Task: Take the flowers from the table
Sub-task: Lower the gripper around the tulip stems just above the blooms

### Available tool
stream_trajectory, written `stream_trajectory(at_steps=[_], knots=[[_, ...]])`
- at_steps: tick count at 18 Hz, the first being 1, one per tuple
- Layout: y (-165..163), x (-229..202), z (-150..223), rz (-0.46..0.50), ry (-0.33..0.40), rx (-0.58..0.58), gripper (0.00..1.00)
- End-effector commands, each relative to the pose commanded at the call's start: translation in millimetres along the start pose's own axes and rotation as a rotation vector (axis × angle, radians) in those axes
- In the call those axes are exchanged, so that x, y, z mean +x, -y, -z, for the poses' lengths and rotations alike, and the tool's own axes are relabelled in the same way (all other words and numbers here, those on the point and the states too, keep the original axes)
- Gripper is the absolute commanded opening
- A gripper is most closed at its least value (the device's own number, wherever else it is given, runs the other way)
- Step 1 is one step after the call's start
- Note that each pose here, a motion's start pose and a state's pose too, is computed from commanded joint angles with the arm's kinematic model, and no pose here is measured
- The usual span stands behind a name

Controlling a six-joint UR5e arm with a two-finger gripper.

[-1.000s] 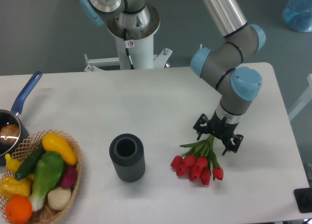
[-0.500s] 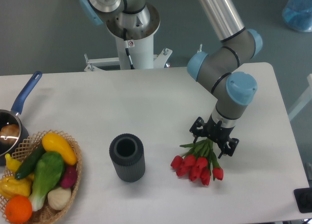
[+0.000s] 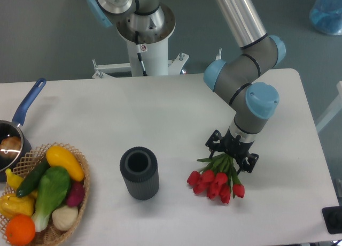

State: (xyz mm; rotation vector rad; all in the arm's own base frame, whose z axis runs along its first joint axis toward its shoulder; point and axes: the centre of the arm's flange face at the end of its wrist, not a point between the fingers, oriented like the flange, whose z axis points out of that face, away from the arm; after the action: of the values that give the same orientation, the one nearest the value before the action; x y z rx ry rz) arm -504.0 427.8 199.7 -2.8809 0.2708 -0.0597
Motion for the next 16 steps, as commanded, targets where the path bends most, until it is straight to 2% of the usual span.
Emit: stream_trajectory(at_steps=[2,5,8,10,12,14,16], knots=[[5.3,0.1,-3.2,-0.011,0.011,0.002,0.99],[7.8,-1.4,-3.7,0.013,0.024,0.007,0.84],[8.2,-2.4,-3.4,0.019,0.026,0.007,0.81],[8.5,-2.9,-2.8,0.022,0.027,0.008,0.71],[8.5,-2.9,-2.8,0.022,0.027,0.008,0.69],[8.5,-2.9,-2.8,0.022,0.027,0.008,0.60],[8.7,-2.8,-1.9,0.023,0.029,0.008,0.46]])
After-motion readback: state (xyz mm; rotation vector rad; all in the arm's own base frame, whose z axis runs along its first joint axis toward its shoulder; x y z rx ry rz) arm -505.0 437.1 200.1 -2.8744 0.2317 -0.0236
